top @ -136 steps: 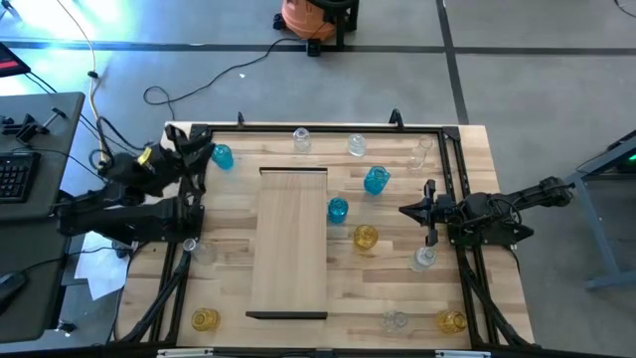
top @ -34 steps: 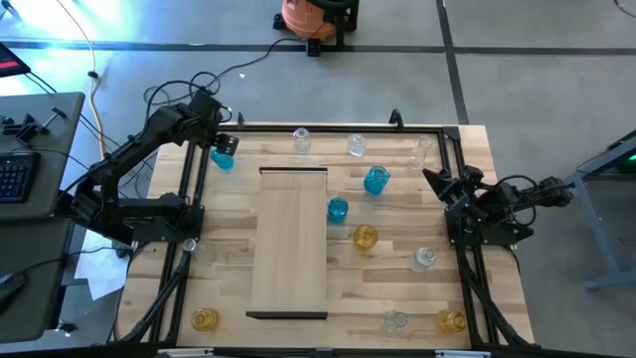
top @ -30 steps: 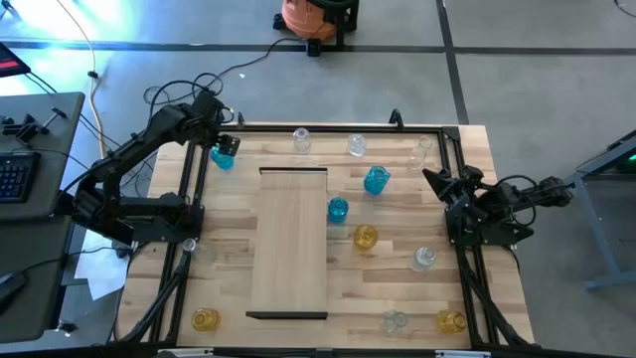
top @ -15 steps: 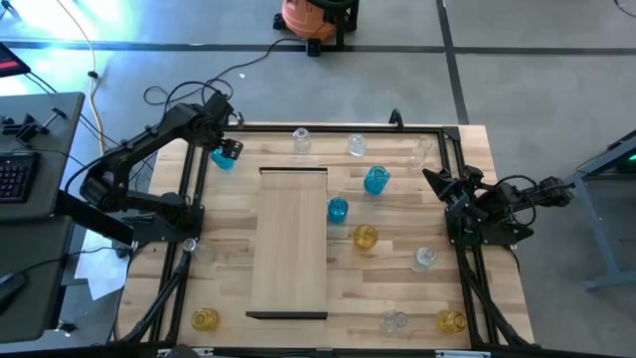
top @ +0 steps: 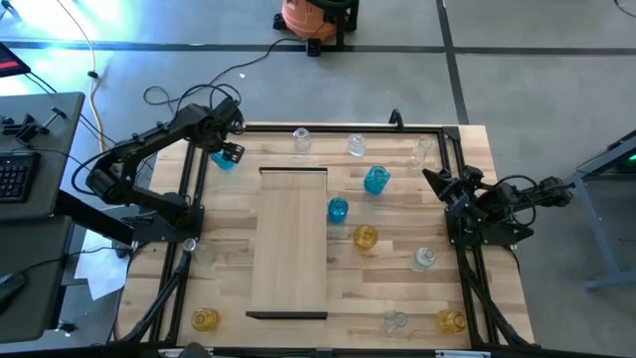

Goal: Sort vases onto shelf
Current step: Put the left blue vase on the shelf

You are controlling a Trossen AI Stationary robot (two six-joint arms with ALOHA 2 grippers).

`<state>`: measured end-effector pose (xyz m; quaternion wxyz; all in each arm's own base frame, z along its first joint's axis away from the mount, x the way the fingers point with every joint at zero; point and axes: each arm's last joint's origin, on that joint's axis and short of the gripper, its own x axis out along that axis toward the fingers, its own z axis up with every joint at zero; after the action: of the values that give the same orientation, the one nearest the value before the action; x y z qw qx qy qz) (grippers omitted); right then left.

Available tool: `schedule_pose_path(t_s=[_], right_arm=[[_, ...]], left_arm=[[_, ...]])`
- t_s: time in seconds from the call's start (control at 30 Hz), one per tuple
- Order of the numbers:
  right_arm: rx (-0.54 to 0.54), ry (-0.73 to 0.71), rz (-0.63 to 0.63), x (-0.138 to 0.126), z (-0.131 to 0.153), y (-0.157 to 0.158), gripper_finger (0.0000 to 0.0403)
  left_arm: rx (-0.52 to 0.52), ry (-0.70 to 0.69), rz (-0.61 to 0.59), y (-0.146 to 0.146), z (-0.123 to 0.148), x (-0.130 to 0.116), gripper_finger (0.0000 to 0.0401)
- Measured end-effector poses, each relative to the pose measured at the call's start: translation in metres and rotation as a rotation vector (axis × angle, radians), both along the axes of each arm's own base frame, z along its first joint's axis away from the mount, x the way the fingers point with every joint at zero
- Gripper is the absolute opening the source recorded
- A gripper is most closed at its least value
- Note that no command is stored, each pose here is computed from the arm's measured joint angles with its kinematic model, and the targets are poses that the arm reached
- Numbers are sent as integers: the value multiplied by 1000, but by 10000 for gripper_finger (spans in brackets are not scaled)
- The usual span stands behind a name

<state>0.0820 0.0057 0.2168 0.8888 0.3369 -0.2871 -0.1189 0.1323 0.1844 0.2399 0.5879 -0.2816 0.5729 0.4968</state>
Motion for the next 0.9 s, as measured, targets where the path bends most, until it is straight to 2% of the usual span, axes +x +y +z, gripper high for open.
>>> schedule_pose_path(t_s=[0.9], right_arm=[[1,-14,38,0,0,1,0]], left_arm=[[39,17,84,11,-11,6,268]])
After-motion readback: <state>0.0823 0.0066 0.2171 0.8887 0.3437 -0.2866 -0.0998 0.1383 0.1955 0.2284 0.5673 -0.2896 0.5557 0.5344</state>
